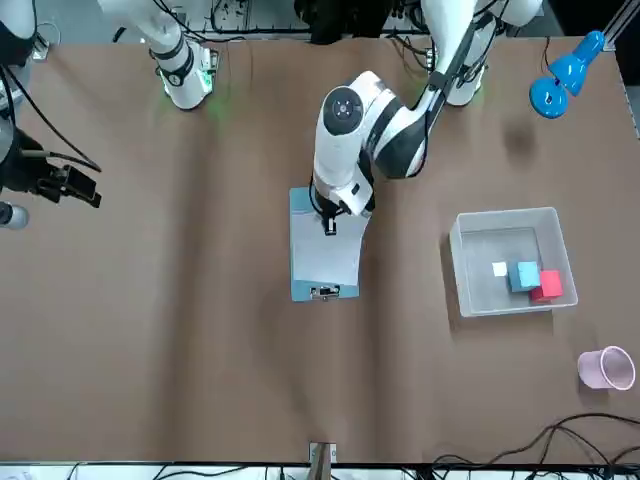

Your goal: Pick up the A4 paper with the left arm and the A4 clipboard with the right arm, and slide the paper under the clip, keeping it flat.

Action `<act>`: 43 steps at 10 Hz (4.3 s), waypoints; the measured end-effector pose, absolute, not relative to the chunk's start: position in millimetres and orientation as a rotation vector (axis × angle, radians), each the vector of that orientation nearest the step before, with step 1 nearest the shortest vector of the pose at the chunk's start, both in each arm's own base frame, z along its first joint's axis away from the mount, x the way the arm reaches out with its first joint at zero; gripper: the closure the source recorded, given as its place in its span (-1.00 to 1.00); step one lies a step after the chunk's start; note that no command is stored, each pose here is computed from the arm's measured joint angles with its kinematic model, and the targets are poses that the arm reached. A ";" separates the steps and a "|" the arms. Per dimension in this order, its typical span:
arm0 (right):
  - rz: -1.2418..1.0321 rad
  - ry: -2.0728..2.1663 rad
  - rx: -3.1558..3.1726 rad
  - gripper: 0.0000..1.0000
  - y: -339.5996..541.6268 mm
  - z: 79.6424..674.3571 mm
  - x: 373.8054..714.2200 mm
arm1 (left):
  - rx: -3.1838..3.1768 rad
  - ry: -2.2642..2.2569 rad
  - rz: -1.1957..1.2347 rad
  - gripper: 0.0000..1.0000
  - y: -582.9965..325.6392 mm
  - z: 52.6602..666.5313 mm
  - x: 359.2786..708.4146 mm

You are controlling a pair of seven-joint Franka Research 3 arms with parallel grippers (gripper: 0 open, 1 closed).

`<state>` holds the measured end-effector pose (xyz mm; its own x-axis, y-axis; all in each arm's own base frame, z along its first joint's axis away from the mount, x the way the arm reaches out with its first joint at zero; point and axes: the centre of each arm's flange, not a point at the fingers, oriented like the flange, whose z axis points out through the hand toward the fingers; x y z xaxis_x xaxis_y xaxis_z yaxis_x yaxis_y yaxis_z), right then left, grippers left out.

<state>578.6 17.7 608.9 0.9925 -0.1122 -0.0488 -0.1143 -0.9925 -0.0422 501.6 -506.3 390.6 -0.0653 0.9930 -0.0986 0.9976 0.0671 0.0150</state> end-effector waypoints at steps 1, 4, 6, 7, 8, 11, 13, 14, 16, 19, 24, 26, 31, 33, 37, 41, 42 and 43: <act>0.069 0.167 -3.098 -1.00 20.0 609.8 578.1 | 2.108 2.233 -0.087 0.97 -509.8 385.6 496.1; 0.056 0.125 -3.109 -1.00 20.4 613.6 576.7 | 2.161 2.237 -0.090 0.97 -527.5 366.7 475.3; 0.053 0.120 -3.121 -1.00 18.3 617.2 574.5 | 2.176 2.254 -0.092 0.97 -533.4 351.7 469.2; 0.057 0.123 -3.124 -1.00 17.1 617.0 574.1 | 2.171 2.262 -0.089 0.97 -531.1 349.7 471.9; 0.058 0.126 -3.123 -1.00 14.9 616.7 574.3 | 2.162 2.270 -0.085 0.97 -527.8 350.0 475.9; 0.048 0.094 -3.137 -0.97 14.4 617.6 574.7 | 2.107 2.316 -0.074 0.97 -516.1 350.6 489.5; 0.038 0.105 -3.138 -0.96 8.0 621.4 572.9 | 2.083 2.329 -0.069 0.97 -511.3 350.3 495.8; 0.028 0.109 -3.137 -0.96 6.1 625.2 571.0 | 2.071 2.326 -0.070 0.97 -511.7 349.1 497.4; 0.015 0.115 -3.138 -0.96 3.8 631.4 565.8 | 2.031 2.332 -0.076 0.97 -515.2 344.2 499.2; 0.025 0.056 -3.143 -0.97 -14.5 631.8 556.9 | 1.949 2.391 -0.099 0.97 -518.2 341.8 498.6; 0.038 0.046 -3.143 -0.97 -16.6 628.1 556.6 | 1.899 2.397 -0.122 0.97 -523.4 332.6 500.3; 0.037 0.045 -3.143 -0.97 -16.6 628.0 556.6 | 1.911 2.398 -0.122 0.97 -526.7 326.3 496.8; 0.005 0.064 -3.143 -0.97 -15.0 629.8 558.8 | 1.978 2.350 -0.086 0.97 -527.1 323.0 495.7; 0.005 0.080 -3.142 -0.97 -14.3 629.8 558.8 | 1.987 2.344 -0.083 0.97 -529.9 322.7 492.6; 0.007 0.086 -3.142 -0.97 -14.5 629.7 558.7 | 2.059 2.277 -0.076 0.39 -529.5 323.0 493.3; 0.007 0.087 -3.142 -0.97 -14.5 629.7 558.7 | 2.122 2.220 -0.063 -0.77 -535.4 324.5 487.3; 0.005 0.087 -3.142 -0.97 -14.5 630.1 558.6 | 2.168 2.195 -0.039 -1.00 -538.1 325.3 482.1; 0.004 0.087 -3.142 -0.97 -14.5 630.4 558.5 | 2.209 2.174 -0.023 -1.00 -541.5 329.0 476.1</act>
